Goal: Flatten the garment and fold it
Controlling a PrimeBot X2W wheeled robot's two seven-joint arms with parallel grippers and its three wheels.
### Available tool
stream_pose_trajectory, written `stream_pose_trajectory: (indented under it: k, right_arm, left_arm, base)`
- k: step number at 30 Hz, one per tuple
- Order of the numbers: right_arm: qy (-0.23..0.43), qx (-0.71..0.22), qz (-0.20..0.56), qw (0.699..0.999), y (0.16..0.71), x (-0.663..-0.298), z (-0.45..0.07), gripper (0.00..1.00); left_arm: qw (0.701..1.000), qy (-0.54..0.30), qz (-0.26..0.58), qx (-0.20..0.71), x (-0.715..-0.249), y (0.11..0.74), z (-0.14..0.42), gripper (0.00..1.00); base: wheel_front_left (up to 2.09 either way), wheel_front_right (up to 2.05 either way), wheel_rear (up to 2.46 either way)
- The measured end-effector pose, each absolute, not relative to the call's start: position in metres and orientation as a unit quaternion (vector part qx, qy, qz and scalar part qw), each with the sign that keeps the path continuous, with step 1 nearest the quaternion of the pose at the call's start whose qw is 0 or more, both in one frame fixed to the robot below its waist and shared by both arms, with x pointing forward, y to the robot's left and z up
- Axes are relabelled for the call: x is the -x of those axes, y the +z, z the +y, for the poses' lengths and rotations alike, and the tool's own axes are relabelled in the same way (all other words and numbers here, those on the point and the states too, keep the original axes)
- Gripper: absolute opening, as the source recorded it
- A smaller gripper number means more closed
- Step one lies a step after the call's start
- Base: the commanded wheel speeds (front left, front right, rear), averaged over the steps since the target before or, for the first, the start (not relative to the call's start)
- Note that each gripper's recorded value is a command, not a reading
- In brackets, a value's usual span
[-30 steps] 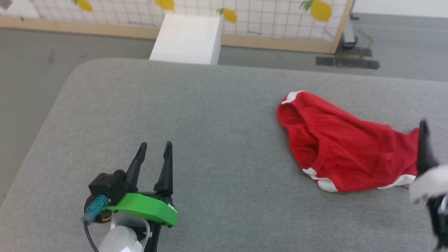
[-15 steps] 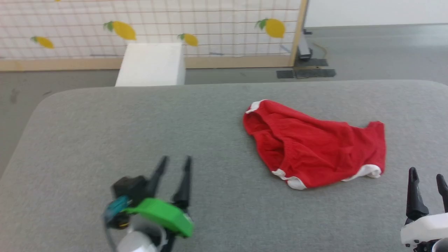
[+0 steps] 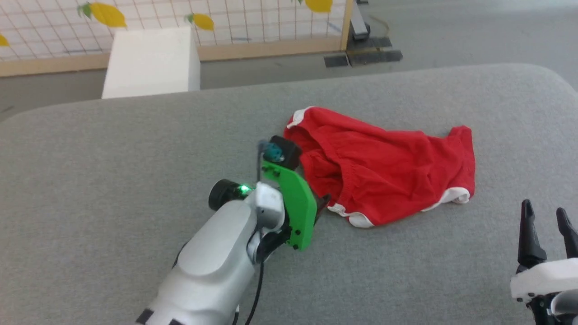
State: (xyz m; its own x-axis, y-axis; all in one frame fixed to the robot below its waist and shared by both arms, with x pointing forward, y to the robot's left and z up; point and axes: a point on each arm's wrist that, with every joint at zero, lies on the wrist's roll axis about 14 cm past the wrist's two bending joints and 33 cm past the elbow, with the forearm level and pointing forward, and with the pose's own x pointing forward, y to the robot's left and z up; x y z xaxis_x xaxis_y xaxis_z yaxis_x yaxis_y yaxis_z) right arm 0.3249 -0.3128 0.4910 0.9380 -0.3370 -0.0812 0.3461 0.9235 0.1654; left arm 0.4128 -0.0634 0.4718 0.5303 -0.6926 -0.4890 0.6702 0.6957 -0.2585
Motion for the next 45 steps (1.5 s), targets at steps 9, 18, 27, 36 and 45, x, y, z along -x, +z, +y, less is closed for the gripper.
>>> stream_pose_trajectory:
  k: [9, 18, 27, 36, 45]
  right_arm:
    - [-0.212, -0.09, 0.049, 0.972, 0.47, -0.314, -0.331, 1.0]
    - [-0.24, -0.084, 0.07, 0.964, 0.455, -0.303, -0.344, 1.0]
    - [-0.212, -0.085, 0.067, 0.971, 0.456, -0.322, -0.33, 1.0]
    - [-0.15, -0.088, 0.075, 0.982, 0.456, -0.349, -0.295, 1.0]
    - [-0.077, -0.09, 0.068, 0.991, 0.466, -0.378, -0.25, 1.0]
  left_arm:
    - [0.815, -0.442, 0.373, -0.034, -0.406, 0.437, -0.099, 1.0]
    - [0.794, -0.45, 0.407, -0.031, -0.401, 0.41, -0.11, 0.0]
    - [0.828, -0.417, 0.374, 0.03, -0.419, 0.433, -0.096, 0.0]
    - [0.89, -0.29, 0.33, 0.121, -0.455, 0.463, -0.01, 0.0]
    - [0.899, -0.112, 0.367, 0.212, -0.407, 0.421, 0.111, 0.0]
  base:
    - [0.0, 0.0, 0.0]
    - [0.0, 0.0, 0.0]
    - [0.0, 0.0, 0.0]
    - [0.0, 0.0, 0.0]
    - [0.0, 0.0, 0.0]
